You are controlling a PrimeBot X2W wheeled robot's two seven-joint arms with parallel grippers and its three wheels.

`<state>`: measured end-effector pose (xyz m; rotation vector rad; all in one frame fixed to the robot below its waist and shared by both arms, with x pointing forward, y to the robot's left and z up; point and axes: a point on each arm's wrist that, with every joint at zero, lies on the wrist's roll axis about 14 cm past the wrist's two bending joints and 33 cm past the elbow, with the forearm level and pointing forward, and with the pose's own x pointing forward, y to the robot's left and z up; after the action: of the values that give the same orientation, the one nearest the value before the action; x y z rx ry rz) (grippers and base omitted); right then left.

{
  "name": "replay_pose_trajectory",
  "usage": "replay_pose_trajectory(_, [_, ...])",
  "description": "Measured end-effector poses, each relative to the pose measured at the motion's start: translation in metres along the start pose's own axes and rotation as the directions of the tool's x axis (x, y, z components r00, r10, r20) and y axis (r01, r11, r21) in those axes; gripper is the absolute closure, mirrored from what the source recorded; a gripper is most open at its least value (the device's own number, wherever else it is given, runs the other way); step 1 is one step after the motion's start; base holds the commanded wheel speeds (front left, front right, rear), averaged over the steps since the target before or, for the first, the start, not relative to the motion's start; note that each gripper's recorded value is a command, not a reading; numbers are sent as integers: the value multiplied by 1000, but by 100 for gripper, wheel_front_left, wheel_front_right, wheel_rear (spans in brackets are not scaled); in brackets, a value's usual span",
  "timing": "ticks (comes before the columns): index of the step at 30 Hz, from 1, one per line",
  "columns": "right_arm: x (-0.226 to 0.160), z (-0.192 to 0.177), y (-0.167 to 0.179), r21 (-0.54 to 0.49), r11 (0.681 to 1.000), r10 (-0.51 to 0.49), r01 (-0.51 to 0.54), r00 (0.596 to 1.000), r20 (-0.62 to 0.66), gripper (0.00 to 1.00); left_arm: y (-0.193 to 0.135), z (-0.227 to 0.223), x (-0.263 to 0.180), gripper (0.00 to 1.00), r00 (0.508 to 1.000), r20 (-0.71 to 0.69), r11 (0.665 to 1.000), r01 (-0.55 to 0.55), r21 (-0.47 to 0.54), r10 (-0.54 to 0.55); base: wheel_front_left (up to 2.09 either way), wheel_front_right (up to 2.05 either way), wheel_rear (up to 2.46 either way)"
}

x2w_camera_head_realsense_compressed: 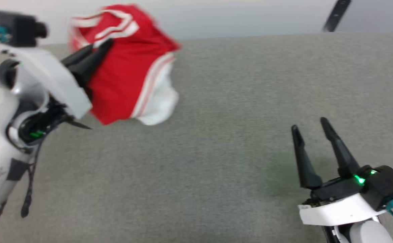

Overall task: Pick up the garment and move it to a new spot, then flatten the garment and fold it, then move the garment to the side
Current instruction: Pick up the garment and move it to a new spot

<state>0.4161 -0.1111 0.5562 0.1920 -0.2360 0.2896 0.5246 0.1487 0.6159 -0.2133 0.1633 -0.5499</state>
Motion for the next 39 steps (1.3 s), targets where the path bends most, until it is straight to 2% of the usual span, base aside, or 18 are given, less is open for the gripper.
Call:
replay_pose_trajectory(4, [-10,7,-23,-22,997,-75,76,997,14,0,-50,-11,22,100,986,-62,988,156,20,-155,0,0,0])
replay_pose_trajectory(5, [-10,7,-23,-22,997,-75,76,997,14,0,-50,-11,22,100,986,-62,988,156,20,-155,0,0,0])
replay_pose_trajectory(6, [-14,9,-32,-29,994,-107,108,994,20,0,-75,-18,32,100,969,-89,973,232,10,-231,0,0,0])
replay_pose_trajectory(8, [-16,10,-37,-34,992,-124,125,992,22,0,-86,-25,37,100,957,-116,963,268,15,-264,0,0,0])
replay_pose_trajectory(10, [-22,16,-51,-46,984,-168,170,985,36,0,-114,-46,50,100,920,-185,935,355,22,-345,0,0,0])
replay_pose_trajectory(15, [-30,22,-69,-57,972,-227,229,973,47,0,-141,-85,74,100,865,-282,902,432,-7,-416,0,0,0])
replay_pose_trajectory(18, [-36,22,-81,-34,962,-270,271,962,48,0,-150,-128,90,100,819,-373,892,447,-62,-436,0,0,0])
replay_pose_trajectory(21, [-38,22,-86,-28,957,-286,287,957,45,0,-146,-149,98,100,803,-419,897,435,-76,-425,0,0,0])
replay_pose_trajectory(28, [-45,17,-99,-17,943,-331,332,943,26,0,-113,-195,127,100,796,-505,927,374,-24,-335,0,0,0])
replay_pose_trajectory(31, [-49,13,-105,-24,936,-352,352,936,11,0,-105,-211,134,100,784,-536,926,377,10,-313,0,0,0])
replay_pose_trajectory(39, [-51,6,-110,-28,930,-366,366,930,-11,0,-97,-234,142,100,758,-579,932,363,-9,-301,0,0,0])
